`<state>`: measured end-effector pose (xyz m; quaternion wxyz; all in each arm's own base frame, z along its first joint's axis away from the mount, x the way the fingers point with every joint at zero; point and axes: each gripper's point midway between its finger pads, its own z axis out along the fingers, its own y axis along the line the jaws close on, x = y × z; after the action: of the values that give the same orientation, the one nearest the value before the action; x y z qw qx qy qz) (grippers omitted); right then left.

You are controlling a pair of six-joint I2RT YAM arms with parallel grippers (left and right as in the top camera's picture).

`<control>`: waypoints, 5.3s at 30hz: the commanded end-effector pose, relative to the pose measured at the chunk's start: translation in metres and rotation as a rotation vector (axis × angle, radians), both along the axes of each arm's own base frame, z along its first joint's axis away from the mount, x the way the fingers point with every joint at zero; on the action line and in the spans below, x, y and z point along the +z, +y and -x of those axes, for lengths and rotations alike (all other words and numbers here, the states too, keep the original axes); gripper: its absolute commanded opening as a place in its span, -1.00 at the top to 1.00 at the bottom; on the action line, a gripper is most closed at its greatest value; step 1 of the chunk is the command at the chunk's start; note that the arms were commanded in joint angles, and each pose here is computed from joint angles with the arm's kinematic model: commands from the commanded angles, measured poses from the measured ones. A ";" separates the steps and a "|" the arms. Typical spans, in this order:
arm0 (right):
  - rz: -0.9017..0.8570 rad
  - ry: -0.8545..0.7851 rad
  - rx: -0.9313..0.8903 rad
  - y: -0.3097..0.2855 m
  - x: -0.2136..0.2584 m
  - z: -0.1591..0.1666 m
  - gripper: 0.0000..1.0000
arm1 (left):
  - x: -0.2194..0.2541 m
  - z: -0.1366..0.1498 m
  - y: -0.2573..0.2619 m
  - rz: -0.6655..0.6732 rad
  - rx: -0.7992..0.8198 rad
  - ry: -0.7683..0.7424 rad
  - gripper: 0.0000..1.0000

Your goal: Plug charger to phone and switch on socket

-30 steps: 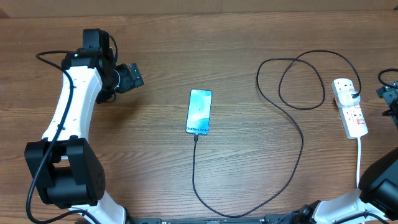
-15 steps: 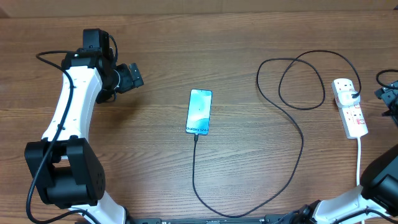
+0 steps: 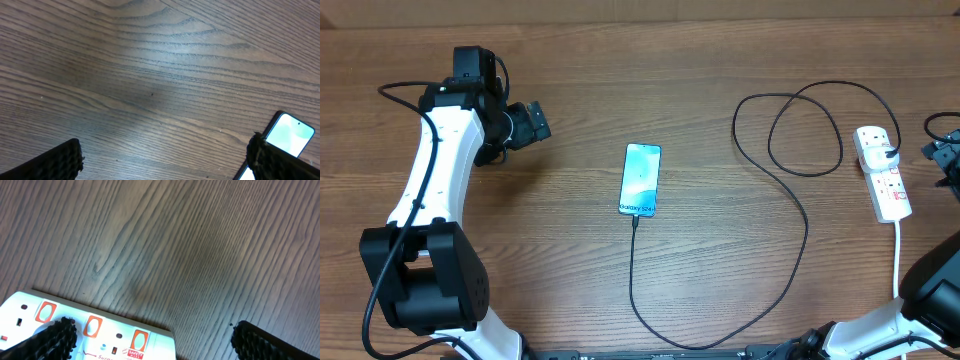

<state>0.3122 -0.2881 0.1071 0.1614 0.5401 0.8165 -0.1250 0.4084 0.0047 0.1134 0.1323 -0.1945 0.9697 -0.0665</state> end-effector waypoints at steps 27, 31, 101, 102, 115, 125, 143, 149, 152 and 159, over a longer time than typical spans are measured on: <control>-0.046 -0.025 0.013 -0.019 -0.029 0.013 -1.00 | 0.003 -0.002 0.001 -0.021 -0.022 -0.010 -1.00; -0.091 -0.077 0.071 -0.017 -0.032 0.007 -1.00 | 0.003 -0.002 0.001 -0.021 -0.022 -0.010 -1.00; -0.107 -0.044 0.129 -0.013 -0.036 0.012 -1.00 | 0.003 -0.002 0.001 -0.021 -0.022 -0.010 -0.99; -0.118 -0.034 0.128 -0.010 -0.041 0.015 -1.00 | 0.003 -0.002 0.001 -0.021 -0.022 -0.010 -1.00; -0.175 -0.127 0.215 0.010 -0.063 -0.001 -1.00 | 0.003 -0.002 0.001 -0.021 -0.022 -0.010 -1.00; -0.138 -0.143 0.256 0.008 -0.060 -0.010 -1.00 | 0.003 -0.002 0.001 -0.021 -0.022 -0.010 -1.00; -0.137 -0.128 0.291 0.014 -0.063 -0.013 -0.99 | 0.003 -0.002 0.001 -0.021 -0.022 -0.010 -1.00; -0.142 -0.124 0.291 0.017 -0.072 -0.010 -0.99 | 0.003 -0.002 0.001 -0.021 -0.022 -0.010 -1.00; -0.136 -0.129 0.292 0.016 -0.073 -0.011 -1.00 | 0.003 -0.002 0.001 -0.021 -0.022 -0.010 -1.00; -0.130 -0.133 0.293 0.014 -0.076 -0.014 -1.00 | 0.003 -0.002 0.001 -0.021 -0.022 -0.010 -1.00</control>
<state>0.3268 -0.2752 0.0408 0.2036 0.4340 0.8776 -0.0087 0.4084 0.0047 0.1134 0.1323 -0.1945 0.9697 -0.0665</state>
